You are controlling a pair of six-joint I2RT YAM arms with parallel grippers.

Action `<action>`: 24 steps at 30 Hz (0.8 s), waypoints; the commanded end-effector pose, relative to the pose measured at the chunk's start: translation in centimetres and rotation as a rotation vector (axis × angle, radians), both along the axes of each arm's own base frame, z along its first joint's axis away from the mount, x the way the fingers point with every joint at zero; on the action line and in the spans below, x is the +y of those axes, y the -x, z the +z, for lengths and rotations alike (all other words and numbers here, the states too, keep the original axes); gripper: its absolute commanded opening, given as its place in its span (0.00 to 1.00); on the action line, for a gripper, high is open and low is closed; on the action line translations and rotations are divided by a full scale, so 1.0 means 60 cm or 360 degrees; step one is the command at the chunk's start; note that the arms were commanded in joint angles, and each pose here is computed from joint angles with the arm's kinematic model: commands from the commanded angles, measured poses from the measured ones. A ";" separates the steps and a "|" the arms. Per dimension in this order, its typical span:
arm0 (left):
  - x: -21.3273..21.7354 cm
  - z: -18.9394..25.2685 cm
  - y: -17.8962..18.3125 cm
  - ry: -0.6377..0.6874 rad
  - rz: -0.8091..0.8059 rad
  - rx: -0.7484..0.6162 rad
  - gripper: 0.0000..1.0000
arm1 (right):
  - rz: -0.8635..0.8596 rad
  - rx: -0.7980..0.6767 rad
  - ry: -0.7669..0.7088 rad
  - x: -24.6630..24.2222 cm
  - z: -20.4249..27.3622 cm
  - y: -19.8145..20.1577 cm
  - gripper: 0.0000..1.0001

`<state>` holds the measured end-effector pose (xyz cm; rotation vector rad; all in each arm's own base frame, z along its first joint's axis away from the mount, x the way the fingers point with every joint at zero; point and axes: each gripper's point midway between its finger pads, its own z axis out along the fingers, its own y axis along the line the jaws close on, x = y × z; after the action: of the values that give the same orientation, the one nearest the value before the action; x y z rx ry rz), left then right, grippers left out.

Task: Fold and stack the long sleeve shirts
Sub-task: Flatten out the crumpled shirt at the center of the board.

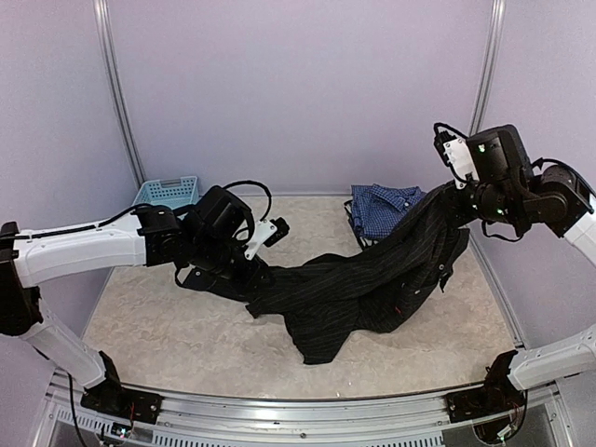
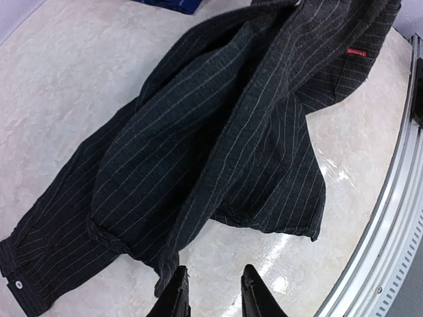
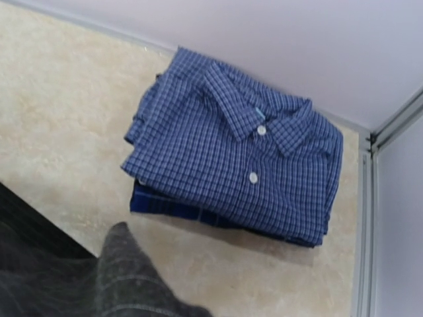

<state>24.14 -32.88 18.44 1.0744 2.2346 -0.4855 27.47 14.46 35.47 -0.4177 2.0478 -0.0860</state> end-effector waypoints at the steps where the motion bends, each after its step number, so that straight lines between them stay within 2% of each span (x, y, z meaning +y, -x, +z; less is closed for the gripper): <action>1: -0.030 -0.029 0.013 -0.0013 -0.0094 0.0084 0.26 | -0.0038 0.0033 -0.0033 -0.008 -0.012 -0.002 0.00; 4: -0.042 -0.046 0.007 -0.0036 -0.0106 0.0092 0.32 | -0.0047 0.0039 -0.0044 -0.013 -0.015 -0.004 0.00; 9: -0.052 -0.074 0.002 -0.0039 -0.0119 0.0005 0.49 | -0.0071 0.0069 -0.0082 -0.023 -0.027 -0.014 0.00; 13: -0.047 -0.103 -0.002 -0.0129 -0.0076 -0.0067 0.55 | -0.0056 0.0096 -0.0096 -0.020 -0.039 -0.025 0.00; 17: -0.027 -0.152 -0.030 -0.0331 0.0038 -0.0111 0.56 | -0.0059 0.0101 -0.0079 -0.023 -0.042 -0.037 0.00; 20: -0.016 -0.176 -0.042 -0.0413 0.0078 -0.0113 0.52 | -0.0061 0.0103 -0.0080 -0.027 -0.043 -0.043 0.00; 22: -0.010 -0.191 -0.046 -0.0445 0.0088 -0.0085 0.46 | -0.0060 0.0106 -0.0085 -0.030 -0.044 -0.045 0.00; 24: -0.009 -0.196 -0.046 -0.0442 0.0081 -0.0054 0.35 | -0.0069 0.0114 -0.0082 -0.034 -0.049 -0.048 0.00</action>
<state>25.71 -33.82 6.64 1.1712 2.3467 -0.1764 29.73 12.47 32.45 -0.3538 2.1401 -0.0637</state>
